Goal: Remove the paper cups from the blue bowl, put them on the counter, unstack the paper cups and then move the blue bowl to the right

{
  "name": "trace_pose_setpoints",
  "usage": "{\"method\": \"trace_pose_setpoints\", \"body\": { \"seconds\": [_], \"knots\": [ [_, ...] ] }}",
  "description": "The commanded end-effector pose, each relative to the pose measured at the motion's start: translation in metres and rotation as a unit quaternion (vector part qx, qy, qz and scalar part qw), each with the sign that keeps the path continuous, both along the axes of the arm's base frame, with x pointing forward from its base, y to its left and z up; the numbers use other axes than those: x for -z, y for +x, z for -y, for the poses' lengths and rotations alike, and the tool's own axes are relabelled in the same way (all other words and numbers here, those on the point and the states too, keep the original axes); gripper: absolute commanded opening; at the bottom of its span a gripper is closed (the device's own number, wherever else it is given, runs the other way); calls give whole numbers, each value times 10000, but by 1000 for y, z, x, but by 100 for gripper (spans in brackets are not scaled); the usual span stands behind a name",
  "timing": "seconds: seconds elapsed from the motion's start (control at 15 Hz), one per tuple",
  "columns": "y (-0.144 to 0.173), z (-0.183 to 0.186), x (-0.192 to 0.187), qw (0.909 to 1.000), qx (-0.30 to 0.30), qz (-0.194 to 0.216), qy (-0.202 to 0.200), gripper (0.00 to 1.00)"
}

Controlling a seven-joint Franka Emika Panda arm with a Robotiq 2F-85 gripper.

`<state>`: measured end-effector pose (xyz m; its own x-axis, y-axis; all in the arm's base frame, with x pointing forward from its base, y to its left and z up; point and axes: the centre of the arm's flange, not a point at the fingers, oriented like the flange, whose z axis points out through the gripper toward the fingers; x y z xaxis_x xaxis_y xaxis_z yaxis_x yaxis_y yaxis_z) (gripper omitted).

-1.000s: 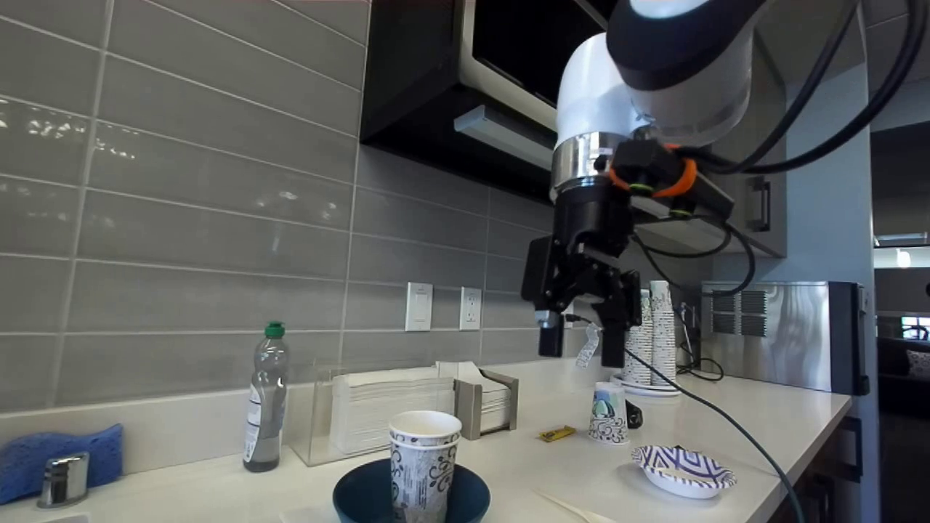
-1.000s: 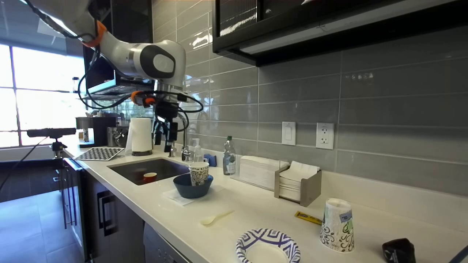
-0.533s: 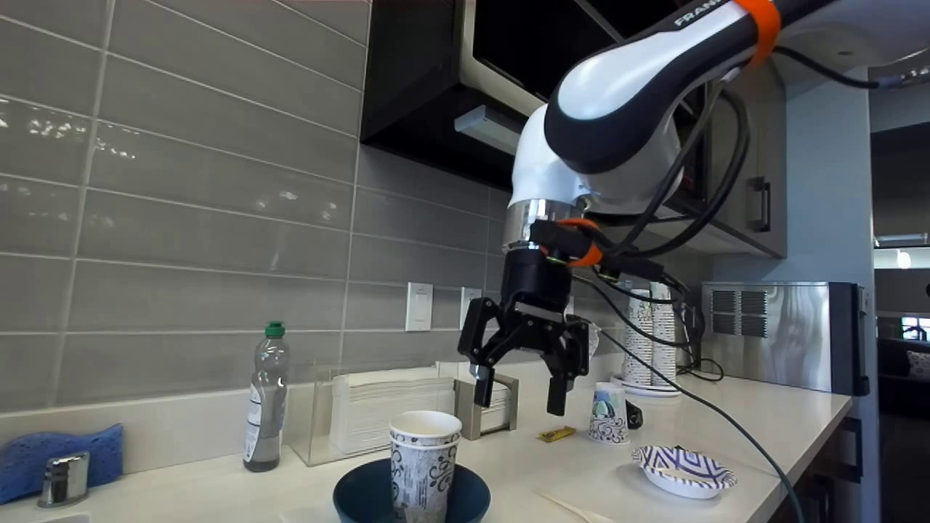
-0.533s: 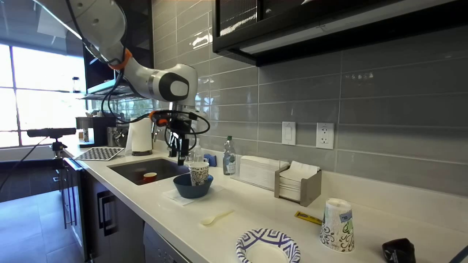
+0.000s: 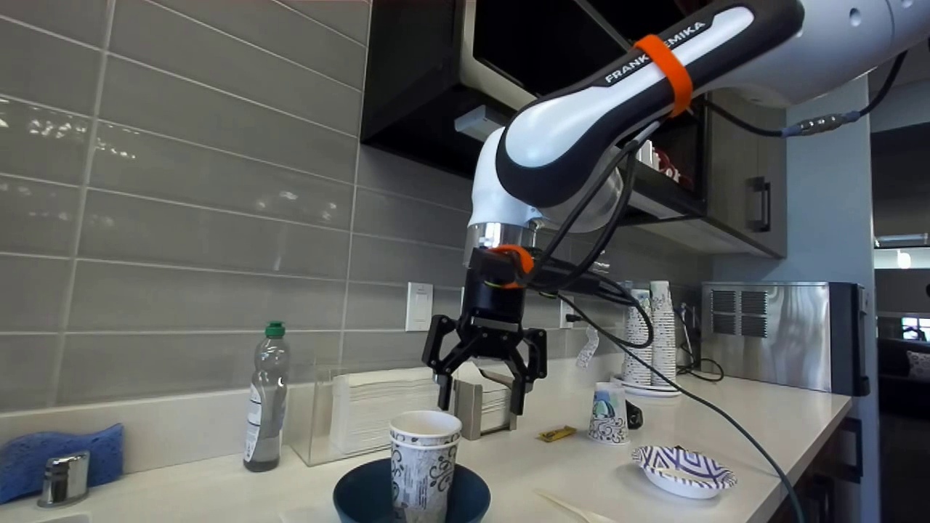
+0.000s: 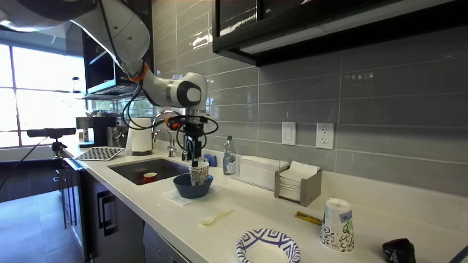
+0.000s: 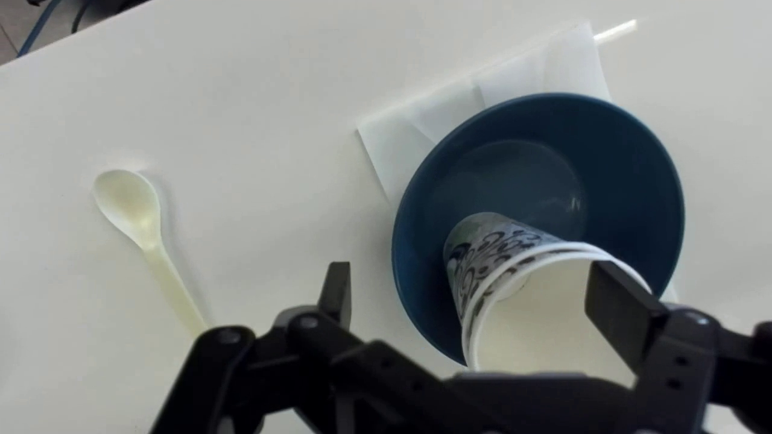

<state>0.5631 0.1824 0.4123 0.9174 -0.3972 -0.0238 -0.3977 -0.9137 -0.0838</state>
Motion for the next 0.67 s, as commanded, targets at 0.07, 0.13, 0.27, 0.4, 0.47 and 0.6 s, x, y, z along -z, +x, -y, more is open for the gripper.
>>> {"method": "trace_pose_setpoints", "body": {
  "seconds": [0.07, 0.13, 0.27, 0.4, 0.47, 0.6],
  "knots": [
    [33, -12, 4, 9998, 157, 68, -92, 100],
    [36, -13, 7, 9998, 154, 77, -71, 100],
    [38, -14, 12, 9999, 140, 44, -49, 100],
    [38, -13, 18, 9999, 112, 21, -46, 100],
    [35, -11, 20, 9999, 108, 10, -36, 100],
    [31, -8, 22, 9999, 103, 5, -33, 100]
  ]
}}
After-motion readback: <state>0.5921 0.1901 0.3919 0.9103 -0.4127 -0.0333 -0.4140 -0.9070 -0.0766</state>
